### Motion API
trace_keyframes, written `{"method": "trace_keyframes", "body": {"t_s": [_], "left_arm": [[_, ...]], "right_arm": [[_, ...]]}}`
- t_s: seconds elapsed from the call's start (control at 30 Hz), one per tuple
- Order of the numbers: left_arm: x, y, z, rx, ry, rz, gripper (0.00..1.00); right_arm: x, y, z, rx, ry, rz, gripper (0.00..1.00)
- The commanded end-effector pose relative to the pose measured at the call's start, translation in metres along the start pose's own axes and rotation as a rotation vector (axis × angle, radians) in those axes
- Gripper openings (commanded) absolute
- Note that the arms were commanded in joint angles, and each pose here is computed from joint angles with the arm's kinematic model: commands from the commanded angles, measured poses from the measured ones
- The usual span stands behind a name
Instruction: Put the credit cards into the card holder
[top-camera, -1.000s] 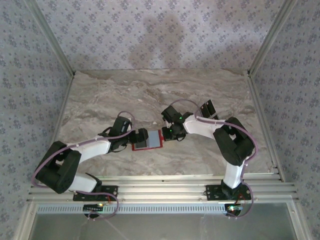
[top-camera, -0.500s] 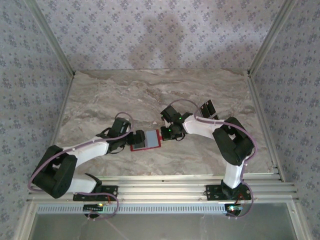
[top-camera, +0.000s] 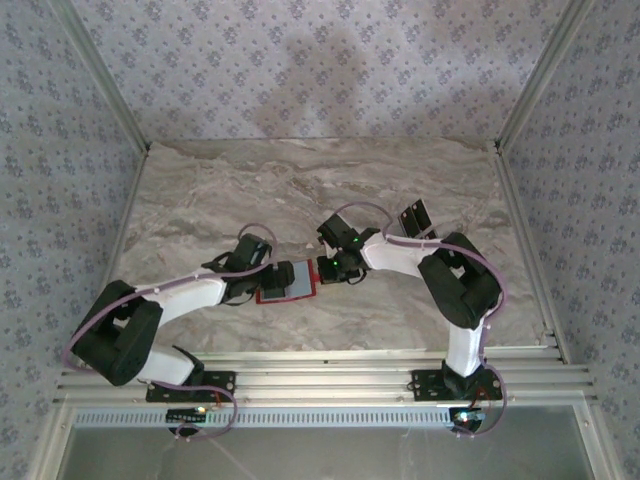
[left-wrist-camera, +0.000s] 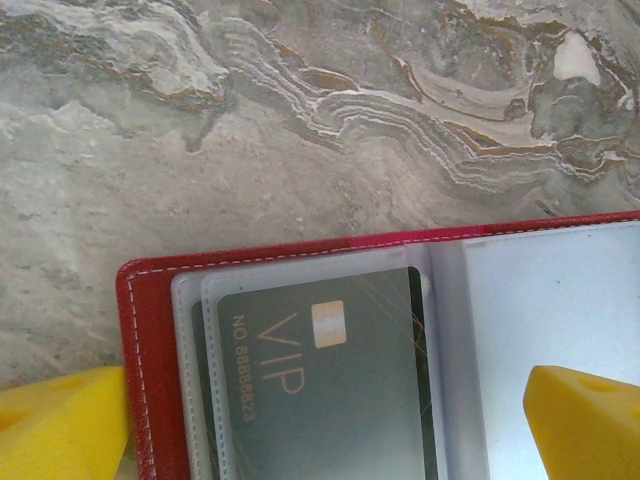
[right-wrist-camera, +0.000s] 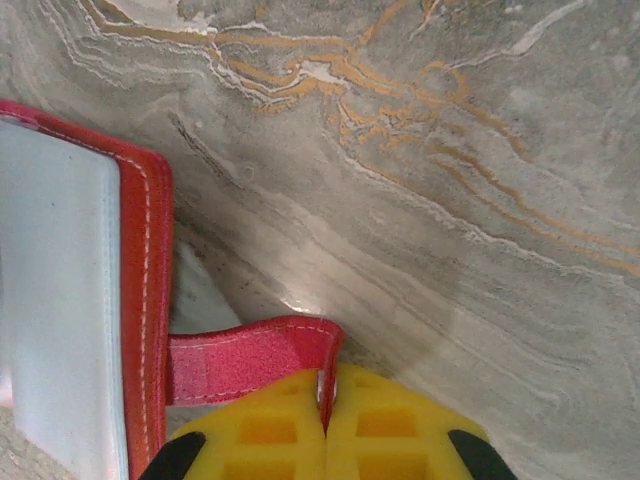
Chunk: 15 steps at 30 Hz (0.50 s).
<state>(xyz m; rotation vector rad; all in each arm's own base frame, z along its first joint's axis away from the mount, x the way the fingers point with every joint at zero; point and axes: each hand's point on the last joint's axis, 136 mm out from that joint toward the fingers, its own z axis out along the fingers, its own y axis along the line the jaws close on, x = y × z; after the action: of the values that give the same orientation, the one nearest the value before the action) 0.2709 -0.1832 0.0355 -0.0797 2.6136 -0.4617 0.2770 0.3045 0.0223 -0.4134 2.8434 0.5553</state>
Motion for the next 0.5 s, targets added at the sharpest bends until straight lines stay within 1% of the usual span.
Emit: {"method": "trace_keyframes", "body": {"t_s": [0.0, 0.2, 0.33, 0.47], "left_arm": [[-0.017, -0.040, -0.015, 0.137, -0.047, 0.016, 0.99], [-0.034, -0.061, -0.046, 0.222, -0.146, -0.035, 0.99], [-0.038, -0.080, -0.051, 0.292, -0.168, -0.059, 0.99], [-0.038, -0.100, -0.046, 0.340, -0.167, -0.058, 0.99]], "right_arm": [[0.008, 0.004, 0.009, -0.015, 0.035, 0.011, 0.00], [0.006, 0.004, 0.011, -0.024, 0.036, 0.015, 0.00], [0.003, 0.002, 0.009, -0.029, 0.032, 0.024, 0.00], [-0.001, -0.001, 0.006, -0.041, 0.022, 0.040, 0.00]]}}
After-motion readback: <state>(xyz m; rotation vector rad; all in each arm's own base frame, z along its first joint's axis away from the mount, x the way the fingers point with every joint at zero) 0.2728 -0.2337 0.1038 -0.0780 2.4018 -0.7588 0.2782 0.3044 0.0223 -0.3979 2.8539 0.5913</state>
